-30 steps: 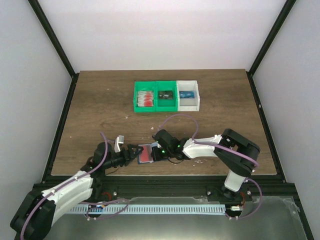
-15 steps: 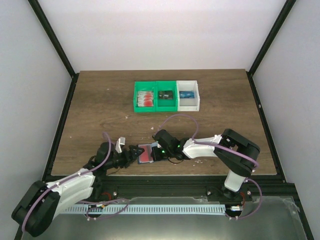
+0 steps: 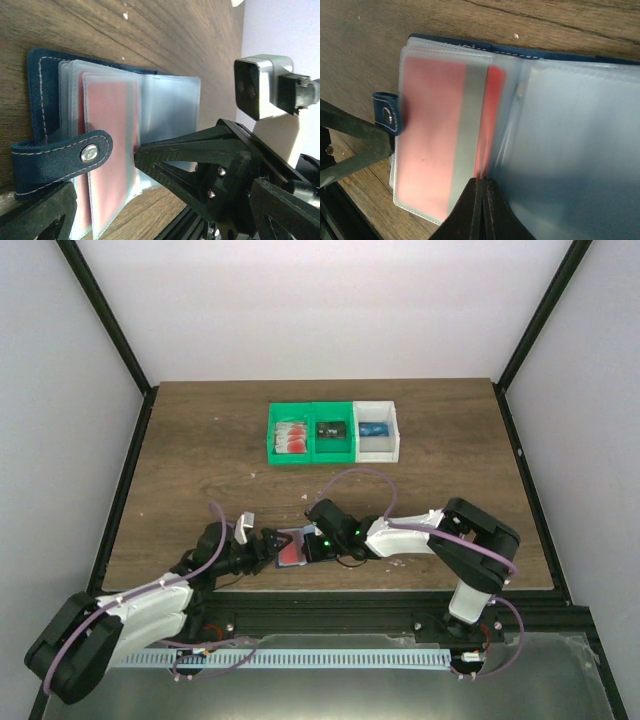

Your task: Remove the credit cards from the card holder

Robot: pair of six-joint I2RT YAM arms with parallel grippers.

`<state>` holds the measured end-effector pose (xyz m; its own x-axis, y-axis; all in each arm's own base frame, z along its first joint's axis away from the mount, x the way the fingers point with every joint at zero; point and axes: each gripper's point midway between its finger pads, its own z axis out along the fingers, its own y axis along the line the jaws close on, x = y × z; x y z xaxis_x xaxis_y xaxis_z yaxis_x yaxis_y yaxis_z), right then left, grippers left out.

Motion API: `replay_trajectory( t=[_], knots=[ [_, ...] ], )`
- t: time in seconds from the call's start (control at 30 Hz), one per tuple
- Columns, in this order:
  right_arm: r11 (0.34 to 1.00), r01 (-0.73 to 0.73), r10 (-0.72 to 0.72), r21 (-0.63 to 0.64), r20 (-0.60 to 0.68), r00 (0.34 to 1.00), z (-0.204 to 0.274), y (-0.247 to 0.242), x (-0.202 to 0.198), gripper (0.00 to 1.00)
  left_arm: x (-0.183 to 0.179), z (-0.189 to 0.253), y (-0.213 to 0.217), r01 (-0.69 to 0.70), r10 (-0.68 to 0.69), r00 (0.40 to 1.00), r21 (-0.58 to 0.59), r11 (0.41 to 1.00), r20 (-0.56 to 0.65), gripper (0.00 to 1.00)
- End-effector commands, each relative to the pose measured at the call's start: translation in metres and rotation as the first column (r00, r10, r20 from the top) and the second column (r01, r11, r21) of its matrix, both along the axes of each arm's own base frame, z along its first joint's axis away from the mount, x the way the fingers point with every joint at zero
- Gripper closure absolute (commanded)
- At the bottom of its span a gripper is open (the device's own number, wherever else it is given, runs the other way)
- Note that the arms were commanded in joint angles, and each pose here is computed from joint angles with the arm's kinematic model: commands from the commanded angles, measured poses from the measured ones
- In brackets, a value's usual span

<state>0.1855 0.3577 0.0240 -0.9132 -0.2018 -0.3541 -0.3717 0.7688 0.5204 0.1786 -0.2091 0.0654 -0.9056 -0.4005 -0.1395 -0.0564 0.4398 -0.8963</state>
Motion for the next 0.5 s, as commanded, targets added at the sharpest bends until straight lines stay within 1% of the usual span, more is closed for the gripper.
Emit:
replay_trajectory(
  t=[0.0,0.2,0.33,0.47],
  knots=[
    [0.998,-0.002,0.001,-0.057,-0.021,1.000,-0.0152,-0.0117,-0.0082,0.99,0.0022,0.0010,-0.0044,0.005,-0.005,1.000,-0.019,1.000,0.008,0.04],
    [0.999,0.001,-0.002,-0.053,-0.018,1.000,-0.0143,-0.0119,-0.0077,1.00,0.0027,0.0066,-0.0120,0.036,-0.036,0.999,-0.024,0.999,0.023,0.04],
    [0.999,-0.002,0.001,-0.048,-0.021,1.000,-0.0153,-0.0111,-0.0086,0.99,0.0031,0.0055,-0.0102,0.025,-0.025,0.999,-0.010,1.000,0.029,0.04],
    [0.999,-0.003,0.002,-0.041,-0.027,1.000,-0.0166,-0.0112,-0.0100,0.99,0.0030,0.0070,-0.0108,0.023,-0.022,0.999,-0.022,0.999,0.035,0.04]
  ],
)
